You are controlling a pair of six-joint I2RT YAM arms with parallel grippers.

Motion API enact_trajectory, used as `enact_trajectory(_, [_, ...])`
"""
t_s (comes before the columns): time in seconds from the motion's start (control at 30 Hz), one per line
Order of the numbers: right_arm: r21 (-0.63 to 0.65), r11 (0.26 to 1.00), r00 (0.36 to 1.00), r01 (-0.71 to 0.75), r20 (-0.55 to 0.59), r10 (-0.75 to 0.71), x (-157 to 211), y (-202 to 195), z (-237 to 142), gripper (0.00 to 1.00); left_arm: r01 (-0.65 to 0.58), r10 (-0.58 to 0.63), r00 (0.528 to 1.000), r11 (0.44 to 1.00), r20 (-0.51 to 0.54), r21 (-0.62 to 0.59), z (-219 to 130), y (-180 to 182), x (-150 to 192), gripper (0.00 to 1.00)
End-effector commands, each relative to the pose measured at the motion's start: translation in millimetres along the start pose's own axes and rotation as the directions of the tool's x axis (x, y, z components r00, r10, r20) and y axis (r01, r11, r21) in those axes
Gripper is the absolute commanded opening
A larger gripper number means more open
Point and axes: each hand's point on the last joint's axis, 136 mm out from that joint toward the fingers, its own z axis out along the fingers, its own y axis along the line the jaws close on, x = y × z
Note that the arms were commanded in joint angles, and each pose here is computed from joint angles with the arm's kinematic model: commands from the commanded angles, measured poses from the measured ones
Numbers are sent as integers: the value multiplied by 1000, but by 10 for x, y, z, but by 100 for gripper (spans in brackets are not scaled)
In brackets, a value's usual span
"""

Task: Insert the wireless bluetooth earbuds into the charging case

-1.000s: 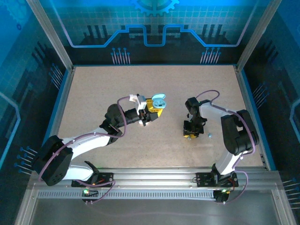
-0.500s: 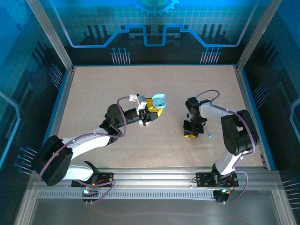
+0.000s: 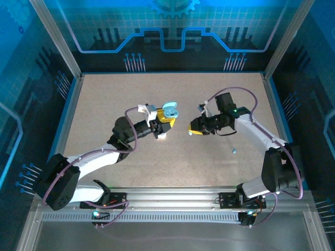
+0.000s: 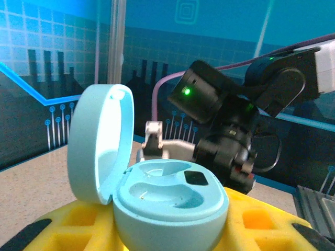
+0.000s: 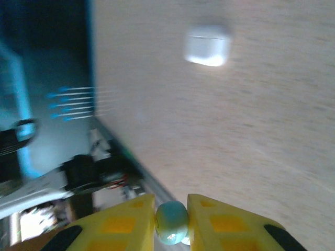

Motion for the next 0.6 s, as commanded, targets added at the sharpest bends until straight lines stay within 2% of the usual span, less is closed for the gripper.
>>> enact_trajectory(0.0, [-275,957,994,93,-38,-107,0,659,-181,24,-27,28,996,1000,80,-16,-89,1,-224,32])
enact_trajectory(0.2, [-351,930,989,109,-53,-136,-57,915,-276,24,-28,30,997,999,71,-22,-102,18,-177,32])
enact_trajectory(0.57, [-368,923,990,117,-35,-140,-126,1106,-362,24,-41,41,999,999,31,10,-62,-9,-71,32])
